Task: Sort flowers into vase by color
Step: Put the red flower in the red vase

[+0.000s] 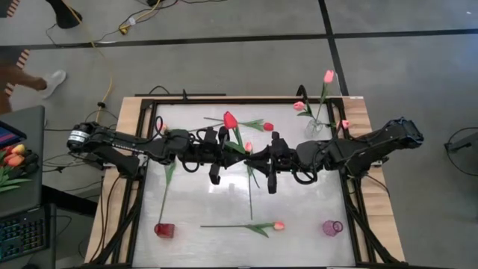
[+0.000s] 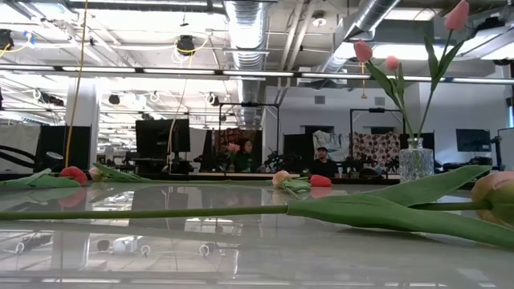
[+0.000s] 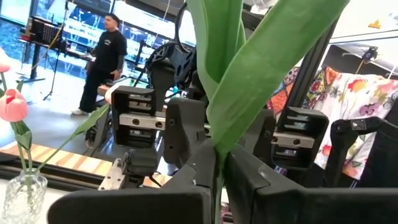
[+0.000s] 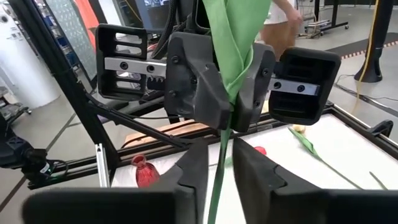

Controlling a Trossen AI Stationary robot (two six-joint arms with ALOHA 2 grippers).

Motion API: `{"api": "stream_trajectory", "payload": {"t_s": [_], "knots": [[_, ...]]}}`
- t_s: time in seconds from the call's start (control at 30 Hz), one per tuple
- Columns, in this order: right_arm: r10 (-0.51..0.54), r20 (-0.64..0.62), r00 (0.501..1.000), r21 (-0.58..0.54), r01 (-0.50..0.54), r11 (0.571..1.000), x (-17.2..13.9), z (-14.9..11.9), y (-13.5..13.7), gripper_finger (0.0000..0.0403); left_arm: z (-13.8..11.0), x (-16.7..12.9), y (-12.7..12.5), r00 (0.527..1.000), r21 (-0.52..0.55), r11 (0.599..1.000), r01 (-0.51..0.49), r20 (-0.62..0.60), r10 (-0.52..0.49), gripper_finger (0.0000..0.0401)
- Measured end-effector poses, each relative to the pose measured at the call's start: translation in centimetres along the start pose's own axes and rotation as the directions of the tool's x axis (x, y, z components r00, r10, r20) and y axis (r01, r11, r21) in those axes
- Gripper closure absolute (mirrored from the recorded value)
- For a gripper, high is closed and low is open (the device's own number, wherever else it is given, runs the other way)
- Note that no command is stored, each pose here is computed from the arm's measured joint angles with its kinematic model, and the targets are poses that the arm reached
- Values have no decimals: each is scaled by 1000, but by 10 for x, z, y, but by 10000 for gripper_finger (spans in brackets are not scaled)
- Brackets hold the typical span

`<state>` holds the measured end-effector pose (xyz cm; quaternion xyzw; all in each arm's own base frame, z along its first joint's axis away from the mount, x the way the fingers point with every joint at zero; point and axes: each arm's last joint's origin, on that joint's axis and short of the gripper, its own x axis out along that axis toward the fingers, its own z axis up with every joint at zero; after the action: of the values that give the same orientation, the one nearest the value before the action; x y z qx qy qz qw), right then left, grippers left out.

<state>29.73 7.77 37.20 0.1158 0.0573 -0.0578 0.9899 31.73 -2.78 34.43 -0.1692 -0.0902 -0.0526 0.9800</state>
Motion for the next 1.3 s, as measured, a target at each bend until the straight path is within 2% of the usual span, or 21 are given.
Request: {"api": "stream_trajectory", "payload": {"t_s": [0.3,0.43,0.7,1.0,1.2,1.3], "knots": [[-7,-3,1000,-14,7,1000,-1,1,-2,170,7,-9,0,999,15,1000,-3,-50,3,399],[-17,-31,999,-32,16,999,-6,1,-4,138,20,-25,-3,995,16,1000,-8,-97,10,399],[-27,-64,998,-46,24,999,-8,-1,-6,132,51,-82,-26,979,-19,1000,-15,-201,11,399],[-29,-66,997,-44,26,999,-8,-1,-6,132,59,-141,-70,936,-106,985,139,-311,-166,399],[-35,-64,997,-42,32,999,-8,-1,-7,132,46,-160,-100,845,-106,946,306,-428,-321,399],[-59,-56,997,-10,59,998,-8,-1,-7,132,36,-171,-110,807,-71,945,320,-502,-311,399]]}}
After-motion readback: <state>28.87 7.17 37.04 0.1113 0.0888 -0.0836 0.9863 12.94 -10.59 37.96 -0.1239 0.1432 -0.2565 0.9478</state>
